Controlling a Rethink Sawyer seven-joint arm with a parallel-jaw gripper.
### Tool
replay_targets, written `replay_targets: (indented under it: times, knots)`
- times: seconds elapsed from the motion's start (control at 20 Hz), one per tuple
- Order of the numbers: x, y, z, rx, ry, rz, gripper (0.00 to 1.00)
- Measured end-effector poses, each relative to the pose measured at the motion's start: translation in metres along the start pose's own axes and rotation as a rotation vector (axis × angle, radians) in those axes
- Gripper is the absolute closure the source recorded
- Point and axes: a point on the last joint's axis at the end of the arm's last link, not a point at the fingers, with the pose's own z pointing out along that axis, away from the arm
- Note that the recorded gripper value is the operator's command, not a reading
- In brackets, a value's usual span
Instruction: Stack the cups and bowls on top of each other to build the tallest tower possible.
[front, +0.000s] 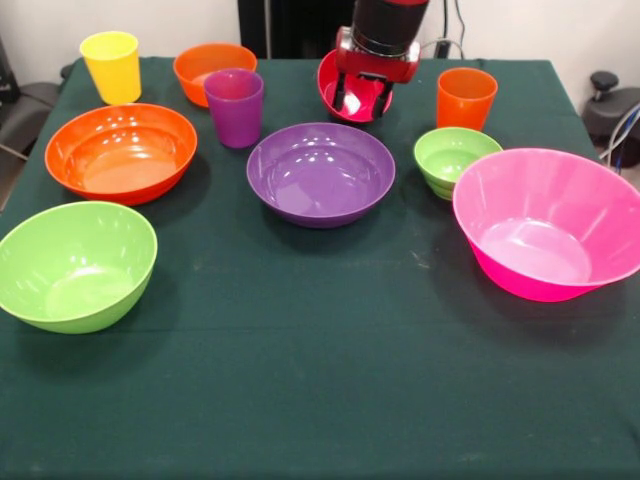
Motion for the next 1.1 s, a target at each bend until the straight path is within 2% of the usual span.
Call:
replay_targets:
  times: [0.45, 0.65, 1.1]
  knots:
    - [0.0, 0.0, 0.0, -0.001, 0.0, 0.0, 0.0]
    - [-0.004, 0.0, -0.007, -0.008, -0.012, 0.005, 0.0]
    - [-0.017, -0.006, -0.049, -0.021, -0.085, 0.028, 0.0]
